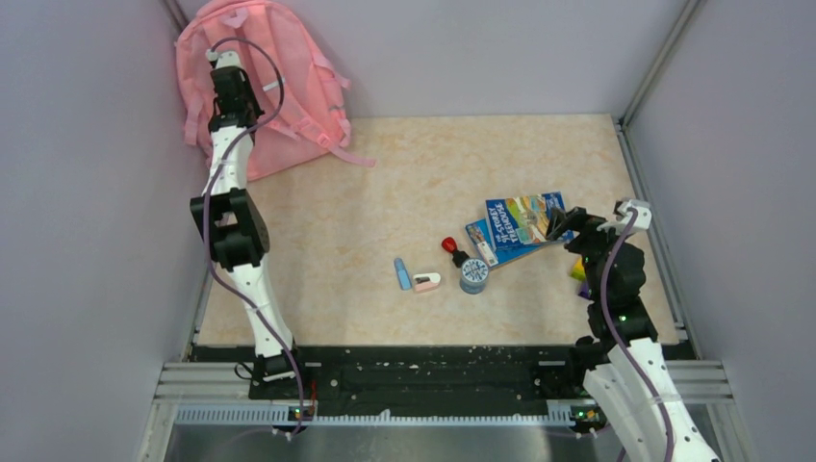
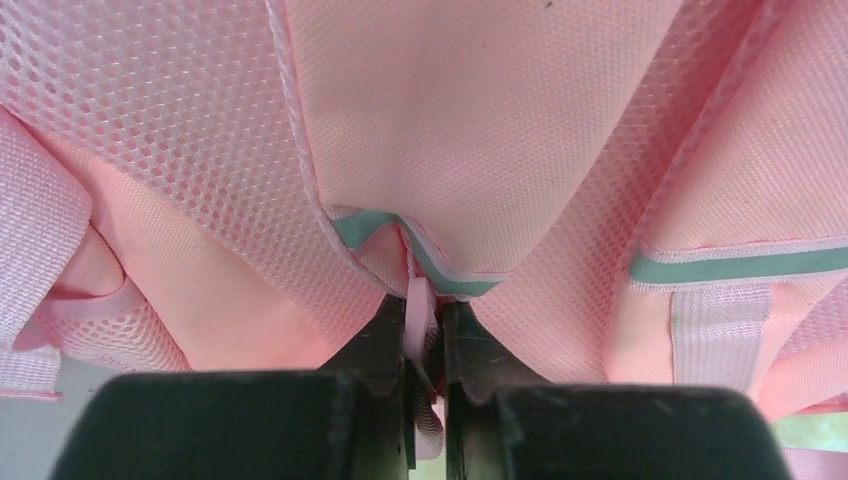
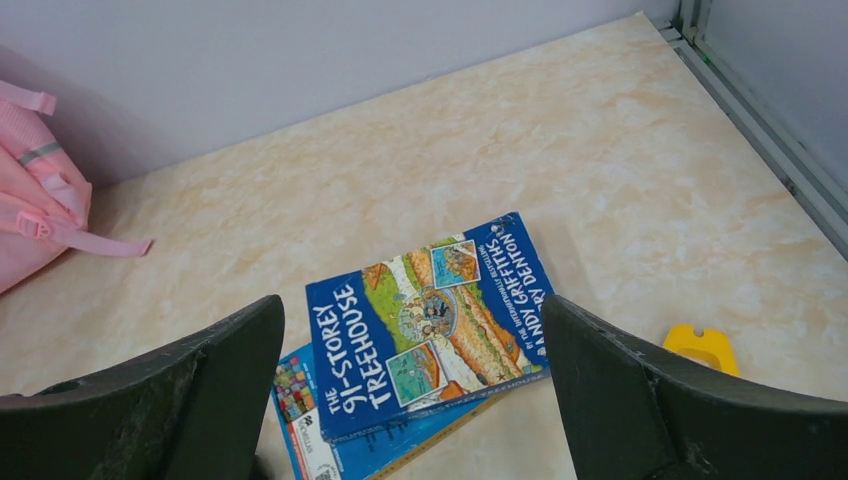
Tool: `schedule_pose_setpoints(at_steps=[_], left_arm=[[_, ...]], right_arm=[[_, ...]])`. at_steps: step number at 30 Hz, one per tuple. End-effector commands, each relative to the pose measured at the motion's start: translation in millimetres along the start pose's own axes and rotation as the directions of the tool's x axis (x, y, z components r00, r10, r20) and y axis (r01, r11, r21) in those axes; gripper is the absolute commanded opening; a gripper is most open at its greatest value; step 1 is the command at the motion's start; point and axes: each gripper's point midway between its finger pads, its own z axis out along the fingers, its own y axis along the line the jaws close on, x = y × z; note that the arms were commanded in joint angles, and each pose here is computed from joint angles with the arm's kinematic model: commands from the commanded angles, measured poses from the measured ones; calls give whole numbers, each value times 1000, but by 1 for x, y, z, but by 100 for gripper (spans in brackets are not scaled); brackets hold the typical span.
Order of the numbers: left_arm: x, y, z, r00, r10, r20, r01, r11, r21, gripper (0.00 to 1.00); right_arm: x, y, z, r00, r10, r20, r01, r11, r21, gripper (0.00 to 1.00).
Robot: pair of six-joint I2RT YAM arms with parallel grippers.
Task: Pack the student bag
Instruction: Move the student bag to the center of the board.
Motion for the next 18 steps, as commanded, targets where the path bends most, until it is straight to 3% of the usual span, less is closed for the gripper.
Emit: schedule_pose_setpoints(at_steps=[1,9,18], left_arm=[[-30,-5,-11,994,-1,107,-4,999,42,0],[-62,-39,-76,956,-100,277,54,984,169,0],[-37,-80,-163,927,-188,323,89,951,296,0]], right_arm=[[-11,10,0,999,9,33,-8,999,-35,96],[-9,13,1,999,18,32,-16,998,-56,99],[-8,31,0,999,33,3,-32,989,-146,99]])
